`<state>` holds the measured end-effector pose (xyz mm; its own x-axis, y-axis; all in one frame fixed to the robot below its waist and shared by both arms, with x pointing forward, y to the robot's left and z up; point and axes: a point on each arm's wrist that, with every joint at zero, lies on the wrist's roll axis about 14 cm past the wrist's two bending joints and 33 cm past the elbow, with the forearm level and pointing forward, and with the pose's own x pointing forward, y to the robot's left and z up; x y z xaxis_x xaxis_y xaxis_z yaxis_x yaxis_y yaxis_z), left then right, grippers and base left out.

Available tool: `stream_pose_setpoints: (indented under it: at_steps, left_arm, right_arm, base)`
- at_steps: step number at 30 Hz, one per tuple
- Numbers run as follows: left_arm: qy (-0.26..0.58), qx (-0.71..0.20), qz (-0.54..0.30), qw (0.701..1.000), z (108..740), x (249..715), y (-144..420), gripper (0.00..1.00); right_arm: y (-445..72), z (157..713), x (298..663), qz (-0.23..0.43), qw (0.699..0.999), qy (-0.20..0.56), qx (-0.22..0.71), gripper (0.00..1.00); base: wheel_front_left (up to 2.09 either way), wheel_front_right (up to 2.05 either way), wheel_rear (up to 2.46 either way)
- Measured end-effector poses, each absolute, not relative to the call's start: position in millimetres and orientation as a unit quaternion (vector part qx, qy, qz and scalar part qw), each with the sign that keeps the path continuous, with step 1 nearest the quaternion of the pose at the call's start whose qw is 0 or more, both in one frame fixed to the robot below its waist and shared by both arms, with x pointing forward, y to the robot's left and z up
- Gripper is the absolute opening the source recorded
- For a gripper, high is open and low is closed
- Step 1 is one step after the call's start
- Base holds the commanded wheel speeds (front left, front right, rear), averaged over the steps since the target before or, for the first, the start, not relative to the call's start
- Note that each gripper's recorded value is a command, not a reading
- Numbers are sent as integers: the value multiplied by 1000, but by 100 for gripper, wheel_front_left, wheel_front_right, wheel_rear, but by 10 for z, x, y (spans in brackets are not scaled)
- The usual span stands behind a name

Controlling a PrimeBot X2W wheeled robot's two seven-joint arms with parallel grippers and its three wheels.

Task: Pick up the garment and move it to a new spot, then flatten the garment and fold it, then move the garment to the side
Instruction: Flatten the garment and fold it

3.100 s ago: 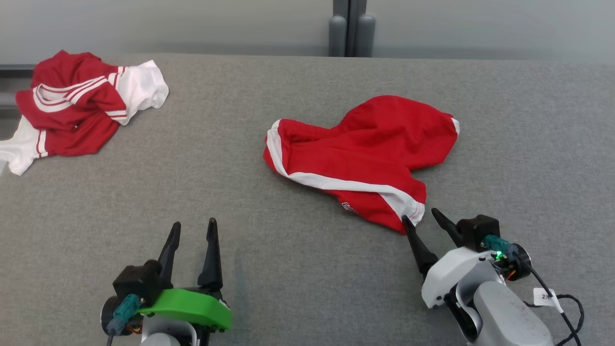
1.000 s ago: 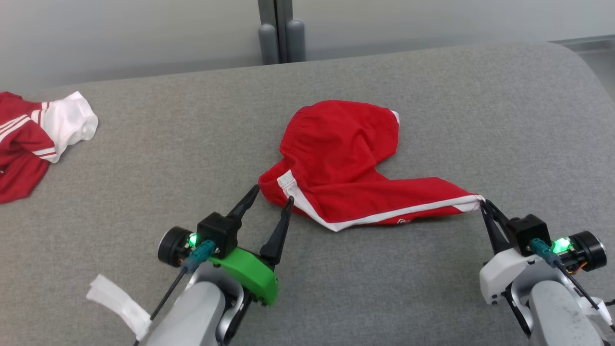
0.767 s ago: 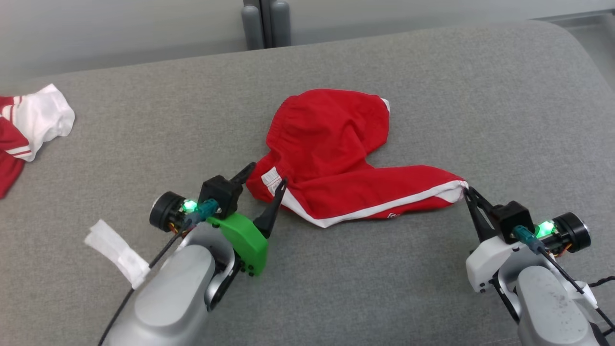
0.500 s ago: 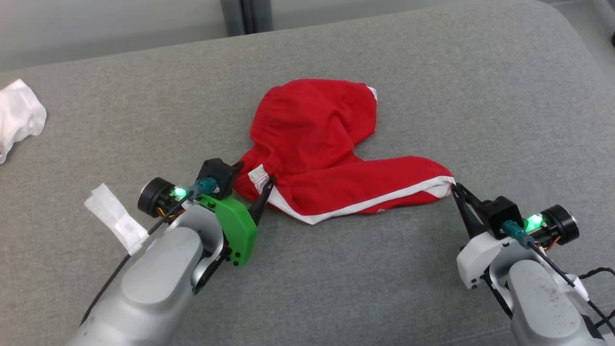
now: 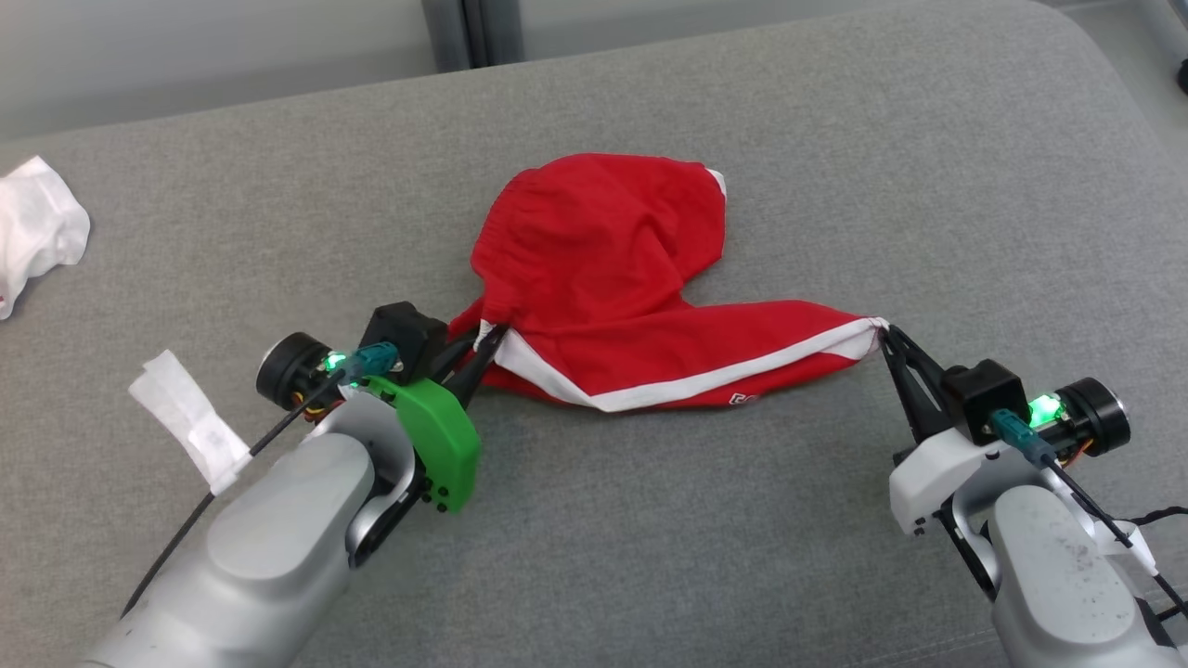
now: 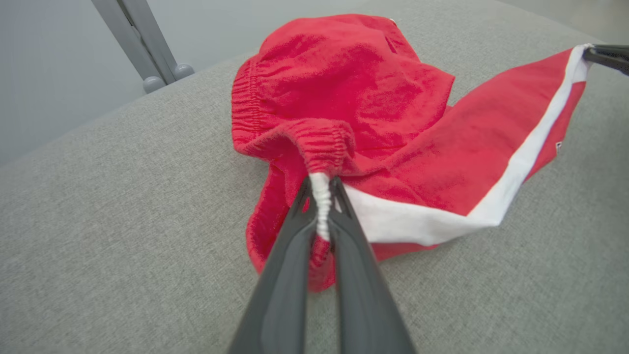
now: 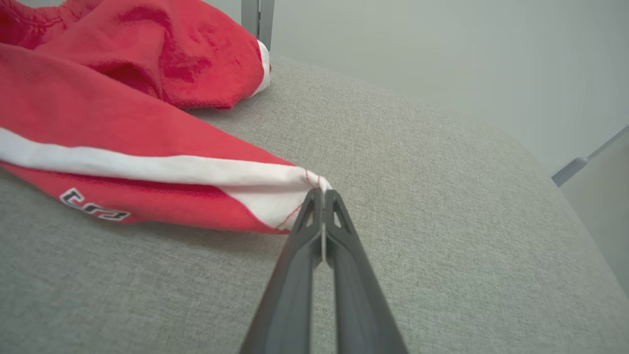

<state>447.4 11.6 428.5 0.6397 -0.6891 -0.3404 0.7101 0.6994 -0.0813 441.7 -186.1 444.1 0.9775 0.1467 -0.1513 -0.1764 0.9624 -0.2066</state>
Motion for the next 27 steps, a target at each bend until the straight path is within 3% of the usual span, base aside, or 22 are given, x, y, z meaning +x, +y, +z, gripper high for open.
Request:
stream_pose_setpoints:
  at_steps: [7, 12, 21, 27]
  left_arm:
    - [68, -27, -368, 927, 4940, 4619, 172, 0]
    - [-39, -52, -357, 932, 5698, 4632, 242, 0]
    - [-252, -55, -347, 902, 7151, 4146, 413, 0]
    - [-324, -46, -352, 877, 7640, 3816, 472, 0]
  right_arm:
    - [-1864, 5034, 4491, 74, 992, -20, -101, 0]
    - [-1829, 5765, 4455, 78, 983, -125, -104, 0]
    - [-1686, 7163, 3961, 87, 936, -317, -129, 0]
    - [-1638, 7710, 3587, 82, 906, -389, -146, 0]
  base:
    - [0, 0, 0]
    - [0, 0, 0]
    - [0, 0, 0]
    - [0, 0, 0]
